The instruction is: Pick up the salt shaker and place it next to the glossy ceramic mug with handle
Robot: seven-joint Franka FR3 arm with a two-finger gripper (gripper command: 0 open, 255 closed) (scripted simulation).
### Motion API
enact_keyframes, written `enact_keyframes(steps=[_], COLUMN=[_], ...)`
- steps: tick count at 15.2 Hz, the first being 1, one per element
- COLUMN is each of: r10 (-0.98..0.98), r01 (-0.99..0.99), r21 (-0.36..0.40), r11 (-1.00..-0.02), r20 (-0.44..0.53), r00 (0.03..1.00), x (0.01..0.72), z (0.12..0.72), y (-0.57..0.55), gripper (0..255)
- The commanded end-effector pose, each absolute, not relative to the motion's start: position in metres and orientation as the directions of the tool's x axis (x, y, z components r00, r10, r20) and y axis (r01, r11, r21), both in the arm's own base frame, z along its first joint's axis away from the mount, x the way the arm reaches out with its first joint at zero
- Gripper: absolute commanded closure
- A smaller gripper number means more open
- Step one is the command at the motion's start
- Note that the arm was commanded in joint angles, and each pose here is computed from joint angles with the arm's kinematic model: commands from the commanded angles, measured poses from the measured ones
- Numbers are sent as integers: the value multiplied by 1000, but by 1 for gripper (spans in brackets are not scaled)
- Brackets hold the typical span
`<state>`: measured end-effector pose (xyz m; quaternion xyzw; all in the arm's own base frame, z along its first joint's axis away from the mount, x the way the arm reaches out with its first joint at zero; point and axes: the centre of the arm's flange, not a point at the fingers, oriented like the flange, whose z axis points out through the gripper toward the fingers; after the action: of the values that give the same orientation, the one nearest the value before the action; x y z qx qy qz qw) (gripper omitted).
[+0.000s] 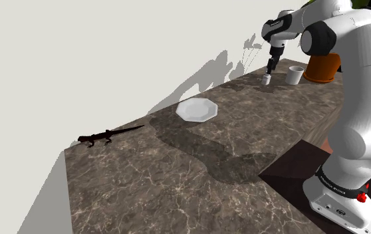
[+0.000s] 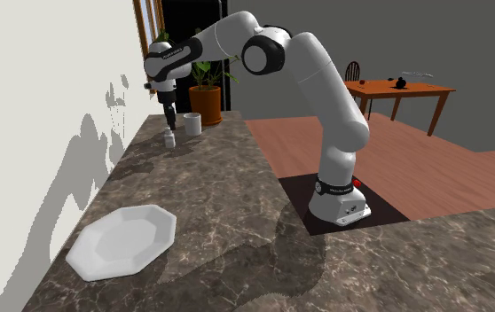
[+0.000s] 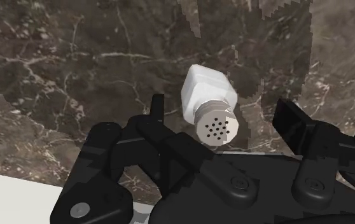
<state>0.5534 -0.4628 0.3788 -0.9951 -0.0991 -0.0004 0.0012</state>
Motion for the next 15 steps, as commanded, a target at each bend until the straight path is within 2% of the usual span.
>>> enact_keyframes(steps=[1,3,7,15], r10=[197,197,197,197], r01=[197,197,197,197], r21=[-2,-2,-2,-2], r11=[-980,-980,-980,-980], r20=[1,1,1,1], r00=[980,980,980,980], x=[553,553,553,553], z=[379,379,429,429], y=[-463,-463,-463,-463], gripper=[0,0,0,0])
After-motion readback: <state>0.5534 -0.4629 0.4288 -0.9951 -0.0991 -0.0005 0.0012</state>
